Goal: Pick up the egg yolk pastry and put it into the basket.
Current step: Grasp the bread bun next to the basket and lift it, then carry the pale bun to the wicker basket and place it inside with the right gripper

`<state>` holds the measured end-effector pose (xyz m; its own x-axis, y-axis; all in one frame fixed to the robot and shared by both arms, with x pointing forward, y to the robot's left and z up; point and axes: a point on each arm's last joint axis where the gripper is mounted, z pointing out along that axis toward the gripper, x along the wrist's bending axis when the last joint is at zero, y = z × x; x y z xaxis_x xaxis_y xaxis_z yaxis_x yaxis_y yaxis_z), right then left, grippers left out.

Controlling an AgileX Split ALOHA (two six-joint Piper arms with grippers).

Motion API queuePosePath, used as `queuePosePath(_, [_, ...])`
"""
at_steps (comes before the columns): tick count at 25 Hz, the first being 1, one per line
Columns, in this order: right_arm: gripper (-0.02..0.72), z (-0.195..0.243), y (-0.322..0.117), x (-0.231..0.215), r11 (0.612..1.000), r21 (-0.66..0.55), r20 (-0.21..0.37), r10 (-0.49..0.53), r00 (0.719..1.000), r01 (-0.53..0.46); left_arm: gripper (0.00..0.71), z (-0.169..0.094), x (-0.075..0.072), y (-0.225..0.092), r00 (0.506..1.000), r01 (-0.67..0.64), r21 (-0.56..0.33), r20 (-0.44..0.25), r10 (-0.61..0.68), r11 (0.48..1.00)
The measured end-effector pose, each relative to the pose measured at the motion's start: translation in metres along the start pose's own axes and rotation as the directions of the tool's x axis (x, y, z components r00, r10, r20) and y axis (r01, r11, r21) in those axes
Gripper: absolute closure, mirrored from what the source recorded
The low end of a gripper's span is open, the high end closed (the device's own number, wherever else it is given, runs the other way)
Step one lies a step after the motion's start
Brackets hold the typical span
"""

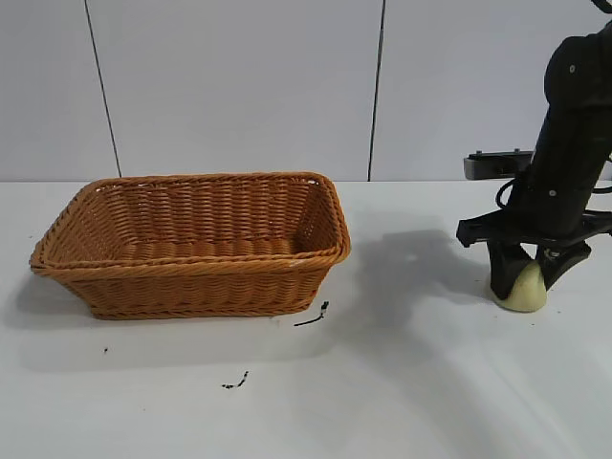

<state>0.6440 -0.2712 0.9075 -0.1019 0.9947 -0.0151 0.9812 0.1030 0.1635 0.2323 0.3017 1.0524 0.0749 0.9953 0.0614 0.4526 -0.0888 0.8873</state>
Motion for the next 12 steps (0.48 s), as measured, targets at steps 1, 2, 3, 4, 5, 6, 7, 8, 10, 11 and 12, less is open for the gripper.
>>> queuePosePath(1, [0.433,-0.011,0.004,-0.001,1.0,-0.02,0.004,-0.002,1.0,0.003,0.014,0.0,0.0,0.0,1.0,0.0,0.0,0.0,0.0,1.0])
queuePosePath(2, [0.433,-0.025,0.008,-0.001,0.999,-0.049,0.007,-0.003,1.0,0.004,0.014,0.0,0.0,0.0,1.0,0.0,0.0,0.0,0.0,1.0])
queuePosePath(3, [0.433,-0.039,0.012,-0.001,0.997,-0.073,0.009,-0.003,1.0,0.004,0.014,0.0,0.0,0.0,1.0,0.0,0.0,0.0,0.0,1.0])
queuePosePath(4, [0.437,-0.053,0.017,-0.002,0.995,-0.101,0.01,-0.003,1.0,0.004,0.014,0.0,0.0,0.0,1.0,0.0,0.0,0.0,0.0,1.0])
queuePosePath(5, [0.446,-0.068,0.022,-0.002,0.992,-0.125,0.012,-0.002,1.0,0.003,0.014,0.0,0.0,0.0,1.0,0.0,0.0,0.0,0.0,1.0])
queuePosePath(6, [0.462,-0.082,0.026,-0.002,0.989,-0.145,0.013,-0.001,1.0,0.002,0.014,0.0,0.0,0.0,1.0,0.0,0.0,0.0,0.0,1.0])
queuePosePath(7, [0.478,-0.092,0.029,-0.003,0.988,-0.155,0.013,0.0,1.0,0.002,0.014,0.0,0.0,0.0,1.0,0.0,0.0,0.0,0.0,1.0])
queuePosePath(8, [0.491,-0.102,0.034,-0.003,0.985,-0.174,0.014,0.001,1.0,0.002,0.014,0.0,0.0,0.0,1.0,0.0,0.0,0.0,0.0,1.0])
queuePosePath(10, [0.504,-0.117,0.041,-0.003,0.979,-0.202,0.012,0.003,1.0,0.0,0.014,0.0,0.0,0.0,1.0,0.0,0.0,0.0,0.0,1.0])
queuePosePath(11, [0.507,-0.125,0.045,-0.001,0.975,-0.221,0.008,0.0,1.0,0.002,0.014,0.0,0.0,0.0,1.0,0.0,0.0,0.0,0.0,1.0])
queuePosePath(12, [0.507,-0.134,0.048,0.003,0.972,-0.236,0.003,-0.005,1.0,0.006,0.014,0.0,0.0,0.0,1.0,0.0,0.0,0.0,0.0,1.0])
